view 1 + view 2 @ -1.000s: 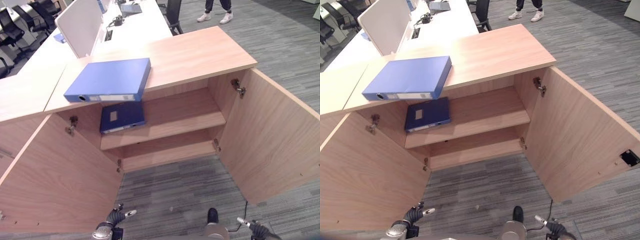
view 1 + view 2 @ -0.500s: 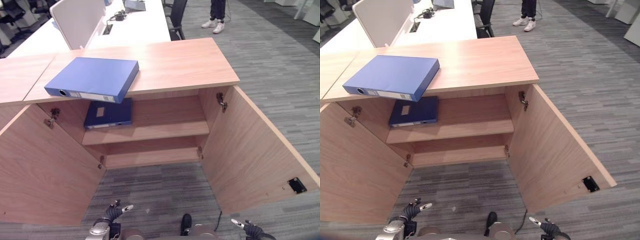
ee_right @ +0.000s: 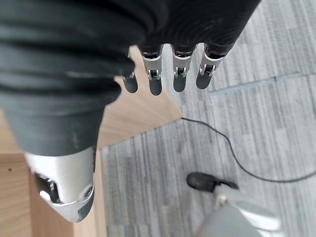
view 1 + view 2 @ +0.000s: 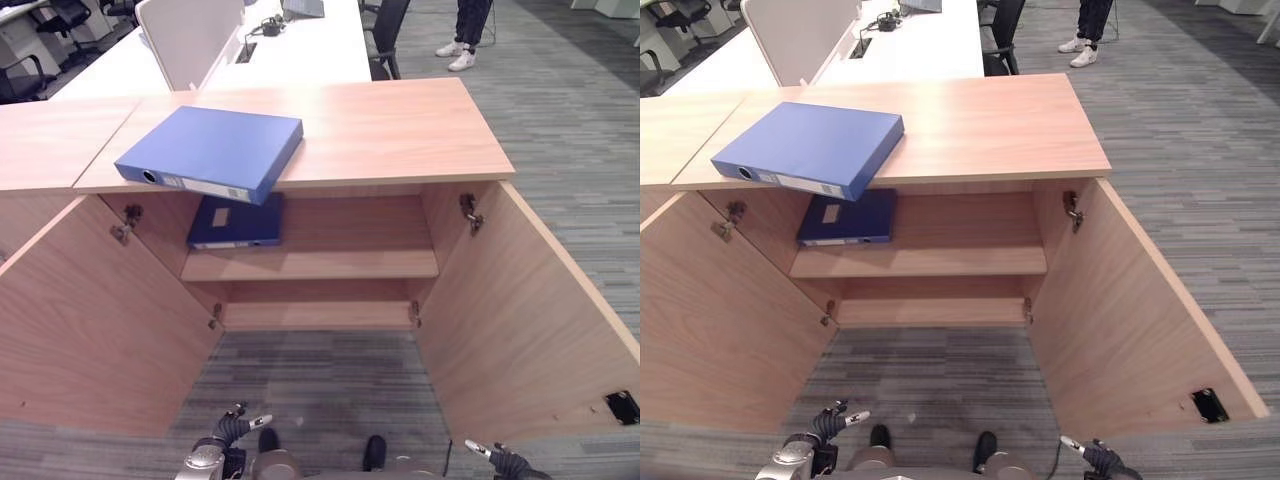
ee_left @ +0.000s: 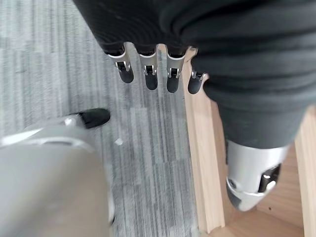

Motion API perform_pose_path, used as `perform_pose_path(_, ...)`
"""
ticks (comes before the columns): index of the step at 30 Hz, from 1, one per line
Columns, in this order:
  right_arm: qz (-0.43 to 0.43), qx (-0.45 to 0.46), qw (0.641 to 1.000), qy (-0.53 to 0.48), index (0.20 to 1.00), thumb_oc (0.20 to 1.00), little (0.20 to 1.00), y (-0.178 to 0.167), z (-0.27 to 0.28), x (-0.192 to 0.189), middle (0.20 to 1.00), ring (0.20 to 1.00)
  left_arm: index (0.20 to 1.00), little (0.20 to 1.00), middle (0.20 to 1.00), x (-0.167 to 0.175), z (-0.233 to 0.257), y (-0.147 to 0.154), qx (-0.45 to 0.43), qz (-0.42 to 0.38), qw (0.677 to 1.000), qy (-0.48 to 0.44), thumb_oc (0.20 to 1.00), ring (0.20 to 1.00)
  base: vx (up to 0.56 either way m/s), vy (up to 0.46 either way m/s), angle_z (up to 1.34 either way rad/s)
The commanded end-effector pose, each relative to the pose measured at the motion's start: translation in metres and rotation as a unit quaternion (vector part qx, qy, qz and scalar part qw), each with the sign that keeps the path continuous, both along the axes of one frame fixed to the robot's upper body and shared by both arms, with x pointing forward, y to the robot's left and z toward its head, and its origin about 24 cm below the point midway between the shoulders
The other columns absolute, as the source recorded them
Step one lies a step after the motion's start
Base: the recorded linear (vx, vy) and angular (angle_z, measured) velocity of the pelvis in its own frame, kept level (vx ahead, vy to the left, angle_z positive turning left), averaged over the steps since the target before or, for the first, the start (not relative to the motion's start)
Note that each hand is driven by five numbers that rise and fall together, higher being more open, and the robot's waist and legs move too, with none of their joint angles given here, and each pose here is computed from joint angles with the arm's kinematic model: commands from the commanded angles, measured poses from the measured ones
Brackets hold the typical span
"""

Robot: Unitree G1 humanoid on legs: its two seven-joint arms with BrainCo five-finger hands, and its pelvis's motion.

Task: Put the empty folder in the office cabinet

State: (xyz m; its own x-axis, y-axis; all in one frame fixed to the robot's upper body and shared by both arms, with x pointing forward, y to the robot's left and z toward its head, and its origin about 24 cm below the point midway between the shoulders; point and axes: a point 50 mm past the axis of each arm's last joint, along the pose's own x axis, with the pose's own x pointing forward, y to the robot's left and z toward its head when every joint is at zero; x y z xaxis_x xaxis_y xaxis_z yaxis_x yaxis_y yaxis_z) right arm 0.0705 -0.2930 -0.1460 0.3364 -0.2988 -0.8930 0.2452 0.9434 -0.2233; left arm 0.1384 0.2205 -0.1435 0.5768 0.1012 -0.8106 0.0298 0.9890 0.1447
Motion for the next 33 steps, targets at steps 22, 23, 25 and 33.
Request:
perform_pose_path(22,0.053,0.050,0.997,-0.040,1.000,1.000,1.000,0.045,-0.007,0.034,1.000,1.000,1.000,1.000,1.000,0.025,0.020,0.028,0.056,-0.041,0.996,-0.050,1.000,1.000,0.02,0.189,-0.08)
perform_pose_path(23,0.052,0.050,0.997,-0.039,1.000,1.000,1.000,0.044,-0.007,0.033,1.000,1.000,1.000,1.000,1.000,0.024,0.020,0.027,0.056,-0.044,0.996,-0.049,1.000,1.000,0.05,0.040,0.28)
perform_pose_path(25,0.051,0.046,0.997,-0.036,1.000,1.000,1.000,0.041,-0.006,0.030,1.000,1.000,1.000,1.000,1.000,0.021,0.017,0.024,0.051,-0.044,0.997,-0.043,1.000,1.000,0.03,0.003,0.42)
perform_pose_path(33,0.061,0.040,0.997,-0.039,1.000,1.000,1.000,0.037,-0.005,0.033,1.000,1.000,1.000,1.000,1.000,0.015,0.012,0.021,0.050,-0.047,0.997,-0.027,1.000,1.000,0.03,-0.051,0.20)
